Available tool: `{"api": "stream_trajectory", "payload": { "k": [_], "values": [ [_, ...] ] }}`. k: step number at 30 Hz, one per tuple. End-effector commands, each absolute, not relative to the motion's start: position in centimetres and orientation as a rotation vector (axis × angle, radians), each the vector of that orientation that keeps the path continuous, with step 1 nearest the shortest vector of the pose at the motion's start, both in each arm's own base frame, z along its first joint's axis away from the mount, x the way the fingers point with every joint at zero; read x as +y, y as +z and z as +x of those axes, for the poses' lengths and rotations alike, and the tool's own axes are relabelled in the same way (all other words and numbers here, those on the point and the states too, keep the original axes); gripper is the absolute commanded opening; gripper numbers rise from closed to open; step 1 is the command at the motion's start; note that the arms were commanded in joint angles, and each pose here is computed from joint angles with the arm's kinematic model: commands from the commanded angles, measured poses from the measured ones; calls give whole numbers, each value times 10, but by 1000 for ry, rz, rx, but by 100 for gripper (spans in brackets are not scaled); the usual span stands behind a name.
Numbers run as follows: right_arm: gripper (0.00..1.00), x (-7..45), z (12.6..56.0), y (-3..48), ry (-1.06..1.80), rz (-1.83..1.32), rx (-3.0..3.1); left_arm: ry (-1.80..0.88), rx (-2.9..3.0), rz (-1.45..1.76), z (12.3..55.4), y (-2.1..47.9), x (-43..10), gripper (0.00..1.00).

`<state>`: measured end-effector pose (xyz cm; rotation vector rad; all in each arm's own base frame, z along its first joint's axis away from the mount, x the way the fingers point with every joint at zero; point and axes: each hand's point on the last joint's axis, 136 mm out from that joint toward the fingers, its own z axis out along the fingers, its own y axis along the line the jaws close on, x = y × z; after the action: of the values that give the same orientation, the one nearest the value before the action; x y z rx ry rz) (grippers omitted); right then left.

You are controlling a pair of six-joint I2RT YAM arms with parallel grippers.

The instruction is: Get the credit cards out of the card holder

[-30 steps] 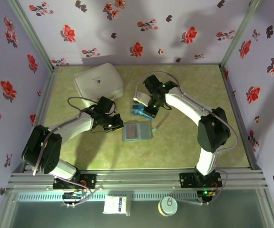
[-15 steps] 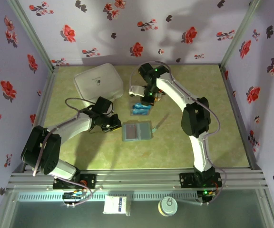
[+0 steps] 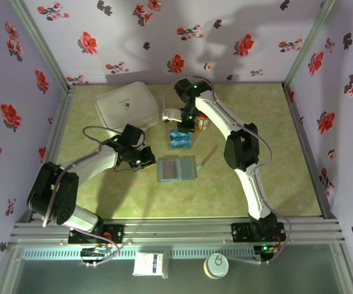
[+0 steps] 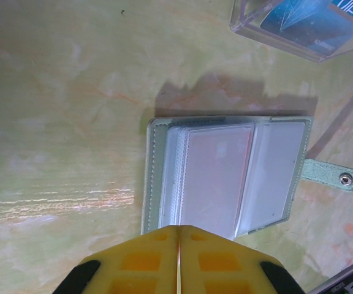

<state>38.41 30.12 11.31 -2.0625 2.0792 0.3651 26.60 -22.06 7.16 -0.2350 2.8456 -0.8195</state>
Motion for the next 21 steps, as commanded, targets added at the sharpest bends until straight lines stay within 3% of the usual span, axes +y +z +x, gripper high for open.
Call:
{"api": "stream_trajectory", "payload": {
  "k": [1, 12, 16, 21],
  "values": [
    [0, 298, 381, 109, 400, -2109, 2067, -773, 2866, -257, 262, 62, -211, 9],
    [1, 298, 382, 88, 406, -2120, 2107, -767, 2866, -295, 256, 55, -206, 10],
    [15, 295, 386, 90, 360, -2104, 2126, -769, 2867, -291, 257, 55, -207, 11],
    [17, 291, 388, 102, 321, -2072, 2137, -775, 2861, -284, 259, 55, -208, 11]
  ]
}}
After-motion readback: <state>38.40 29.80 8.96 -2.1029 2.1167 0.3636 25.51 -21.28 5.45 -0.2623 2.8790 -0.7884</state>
